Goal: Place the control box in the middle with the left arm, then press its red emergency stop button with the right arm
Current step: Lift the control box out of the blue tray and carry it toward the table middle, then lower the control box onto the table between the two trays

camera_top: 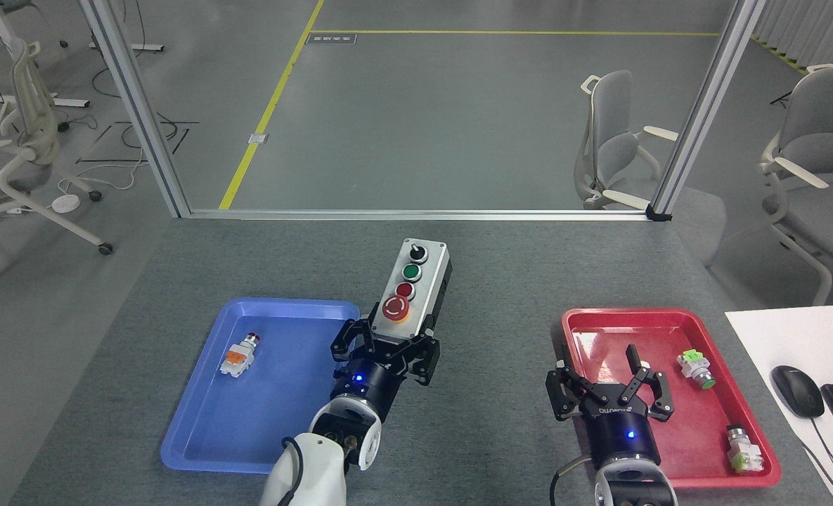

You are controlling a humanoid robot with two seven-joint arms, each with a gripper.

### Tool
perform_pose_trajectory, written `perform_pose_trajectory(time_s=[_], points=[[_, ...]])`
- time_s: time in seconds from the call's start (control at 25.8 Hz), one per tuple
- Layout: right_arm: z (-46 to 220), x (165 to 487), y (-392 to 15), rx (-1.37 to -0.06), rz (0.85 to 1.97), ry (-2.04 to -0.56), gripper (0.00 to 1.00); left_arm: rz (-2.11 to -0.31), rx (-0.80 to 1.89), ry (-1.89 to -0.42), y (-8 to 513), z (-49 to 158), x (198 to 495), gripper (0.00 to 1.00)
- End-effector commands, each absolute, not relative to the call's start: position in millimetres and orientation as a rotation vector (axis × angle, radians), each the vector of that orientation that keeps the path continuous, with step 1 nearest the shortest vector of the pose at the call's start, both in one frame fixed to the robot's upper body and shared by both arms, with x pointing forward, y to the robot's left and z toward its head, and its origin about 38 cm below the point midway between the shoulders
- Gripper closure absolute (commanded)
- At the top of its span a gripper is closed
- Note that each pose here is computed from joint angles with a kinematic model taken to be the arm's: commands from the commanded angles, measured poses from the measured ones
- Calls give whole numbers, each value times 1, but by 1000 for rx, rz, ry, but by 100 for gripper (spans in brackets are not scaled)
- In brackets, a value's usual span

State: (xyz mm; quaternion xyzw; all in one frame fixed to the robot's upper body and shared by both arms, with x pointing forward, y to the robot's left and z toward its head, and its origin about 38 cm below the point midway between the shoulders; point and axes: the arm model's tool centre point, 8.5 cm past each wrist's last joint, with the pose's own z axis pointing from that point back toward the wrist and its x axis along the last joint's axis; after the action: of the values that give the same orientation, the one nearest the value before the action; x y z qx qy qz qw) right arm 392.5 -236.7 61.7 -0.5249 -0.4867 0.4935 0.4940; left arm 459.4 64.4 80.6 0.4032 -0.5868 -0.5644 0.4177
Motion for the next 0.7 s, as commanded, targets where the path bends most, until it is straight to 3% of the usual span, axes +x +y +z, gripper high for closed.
perform_pose_trajectory(time_s=[0.0, 0.39, 0.66], points=[[61, 392, -236, -1272, 1199, -1183, 2, -1587, 1006, -1440, 20, 61, 448, 100], [60, 391, -234, -1266, 1198, -1183, 2, -1880, 972, -1346, -14, 5, 411, 100], [59, 391, -233, -1262, 1199, -1182, 2, -1904, 960, -1337, -15, -1, 408, 100]])
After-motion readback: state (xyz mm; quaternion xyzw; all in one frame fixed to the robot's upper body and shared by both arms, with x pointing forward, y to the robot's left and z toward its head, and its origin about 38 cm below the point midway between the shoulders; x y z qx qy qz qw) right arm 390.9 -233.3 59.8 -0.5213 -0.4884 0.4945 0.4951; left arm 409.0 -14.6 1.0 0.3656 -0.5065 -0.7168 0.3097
